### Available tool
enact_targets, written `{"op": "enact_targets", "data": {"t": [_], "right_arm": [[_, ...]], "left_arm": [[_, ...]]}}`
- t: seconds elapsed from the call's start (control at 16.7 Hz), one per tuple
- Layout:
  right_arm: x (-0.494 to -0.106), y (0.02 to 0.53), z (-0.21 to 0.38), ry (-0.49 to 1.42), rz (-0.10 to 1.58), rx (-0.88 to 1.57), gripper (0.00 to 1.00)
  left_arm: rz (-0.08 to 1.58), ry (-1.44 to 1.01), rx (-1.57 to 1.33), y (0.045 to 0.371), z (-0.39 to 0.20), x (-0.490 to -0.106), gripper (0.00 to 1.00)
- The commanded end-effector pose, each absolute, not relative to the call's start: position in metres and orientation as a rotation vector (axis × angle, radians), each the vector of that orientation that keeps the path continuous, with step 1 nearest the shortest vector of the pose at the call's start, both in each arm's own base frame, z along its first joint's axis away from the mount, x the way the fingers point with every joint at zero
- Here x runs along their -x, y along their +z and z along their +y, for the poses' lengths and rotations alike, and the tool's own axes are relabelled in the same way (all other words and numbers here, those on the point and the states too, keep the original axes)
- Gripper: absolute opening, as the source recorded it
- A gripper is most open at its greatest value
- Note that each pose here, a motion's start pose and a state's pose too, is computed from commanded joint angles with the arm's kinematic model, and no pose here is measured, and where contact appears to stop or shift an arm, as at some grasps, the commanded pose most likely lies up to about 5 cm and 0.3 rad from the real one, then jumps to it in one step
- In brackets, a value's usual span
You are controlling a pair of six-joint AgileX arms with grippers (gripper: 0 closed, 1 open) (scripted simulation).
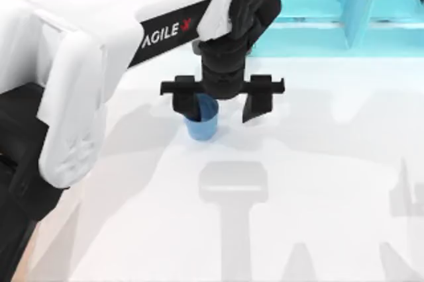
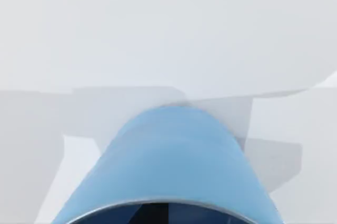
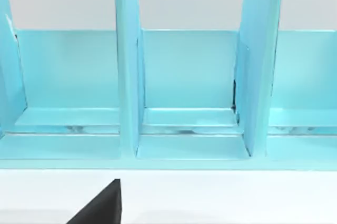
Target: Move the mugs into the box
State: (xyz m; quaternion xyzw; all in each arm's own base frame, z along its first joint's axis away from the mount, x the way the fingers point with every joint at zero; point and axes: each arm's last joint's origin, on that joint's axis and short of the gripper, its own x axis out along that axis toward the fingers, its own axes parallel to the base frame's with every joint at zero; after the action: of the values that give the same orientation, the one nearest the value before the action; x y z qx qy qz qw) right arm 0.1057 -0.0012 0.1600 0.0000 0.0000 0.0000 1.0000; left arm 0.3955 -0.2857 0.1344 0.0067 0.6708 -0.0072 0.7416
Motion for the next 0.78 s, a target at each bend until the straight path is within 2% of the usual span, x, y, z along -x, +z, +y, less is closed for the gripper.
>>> {"op": "enact_targets", "data": {"t": [0.42,0.78], "right_arm": [[-0.1057,0.1600,-0.0012,0.000,0.000,0.000,1.00],[-0.1057,0.1600,-0.0012,0.000,0.000,0.000,1.00]], "left_arm": [[1.471,-0.016,-0.015,0.1344,-0.2857,-0.3955,0.02],[1.471,-0.016,-0.015,0.1344,-0.2857,-0.3955,0.00]]}}
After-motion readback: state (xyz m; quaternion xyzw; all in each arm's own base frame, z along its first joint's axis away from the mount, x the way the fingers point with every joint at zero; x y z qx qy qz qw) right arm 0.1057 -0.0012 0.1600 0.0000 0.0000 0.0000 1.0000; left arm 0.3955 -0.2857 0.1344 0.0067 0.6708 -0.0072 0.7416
